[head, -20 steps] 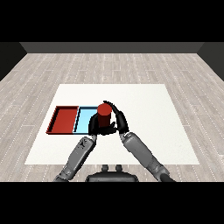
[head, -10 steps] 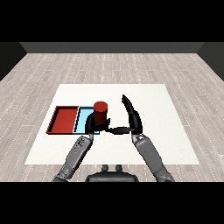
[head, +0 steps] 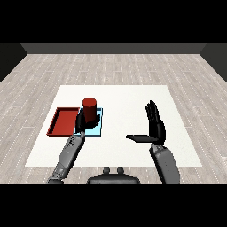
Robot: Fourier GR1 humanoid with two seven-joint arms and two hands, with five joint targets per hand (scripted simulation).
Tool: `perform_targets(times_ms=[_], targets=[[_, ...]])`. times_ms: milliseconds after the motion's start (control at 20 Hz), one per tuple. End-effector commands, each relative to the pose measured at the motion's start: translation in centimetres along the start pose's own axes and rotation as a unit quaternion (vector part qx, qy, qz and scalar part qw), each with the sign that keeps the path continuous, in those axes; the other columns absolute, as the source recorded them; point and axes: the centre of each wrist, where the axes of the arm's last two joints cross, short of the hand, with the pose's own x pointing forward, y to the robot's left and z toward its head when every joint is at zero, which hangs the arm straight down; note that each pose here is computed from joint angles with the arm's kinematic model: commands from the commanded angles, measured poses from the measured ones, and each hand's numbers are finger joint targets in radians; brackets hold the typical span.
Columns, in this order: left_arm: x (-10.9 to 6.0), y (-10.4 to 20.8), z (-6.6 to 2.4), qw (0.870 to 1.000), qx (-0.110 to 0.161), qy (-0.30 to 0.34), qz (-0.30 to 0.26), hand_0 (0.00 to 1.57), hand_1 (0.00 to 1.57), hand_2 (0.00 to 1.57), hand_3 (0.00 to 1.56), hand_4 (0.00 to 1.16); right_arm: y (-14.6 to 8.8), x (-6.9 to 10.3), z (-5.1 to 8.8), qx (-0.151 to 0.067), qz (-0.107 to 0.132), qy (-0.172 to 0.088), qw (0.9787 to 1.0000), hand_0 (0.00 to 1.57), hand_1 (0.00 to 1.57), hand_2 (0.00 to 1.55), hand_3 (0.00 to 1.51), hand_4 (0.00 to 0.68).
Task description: Pick the red can and put it in the red box
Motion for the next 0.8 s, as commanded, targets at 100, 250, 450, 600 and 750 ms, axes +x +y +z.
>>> perform_targets(times_ms=[100, 250, 450, 600, 750], targets=[[0.8, 7.4, -1.51, 0.996, 0.067, 0.006, -0.053, 1.57, 1.57, 1.57, 1.5, 1.13, -5.9, -0.3, 3.2, -0.063, 0.022, 0.016, 0.9977, 0.0, 0.0, 0.0, 0.0, 0.0], [-0.6, 11.0, -3.67, 0.99, 0.103, 0.037, -0.088, 1.57, 1.57, 1.57, 1.51, 1.14, -7.1, -3.9, 4.7, -0.103, 0.034, 0.047, 0.993, 0.0, 0.0, 0.0, 0.0, 0.0], [-3.6, 16.8, -3.54, 0.974, 0.137, 0.105, -0.144, 1.57, 1.57, 1.57, 1.51, 1.12, -8.2, -4.1, 5.7, -0.105, 0.054, 0.067, 0.9907, 0.0, 0.0, 0.0, 0.0, 0.0], [-6.2, 18.9, -3.19, 0.965, 0.151, 0.145, -0.157, 1.57, 1.57, 1.57, 1.5, 1.08, -7.1, -7.1, 6.6, -0.128, 0.069, 0.1, 0.9843, 0.0, 0.0, 0.0, 0.0, 0.0], [-8.9, 19.9, -3.17, 0.955, 0.174, 0.177, -0.162, 1.57, 1.57, 1.57, 1.51, 1.04, -9.2, -6.2, 4.0, -0.131, 0.077, 0.091, 0.9843, 0.0, 0.0, 0.0, 0.0, 0.0]])
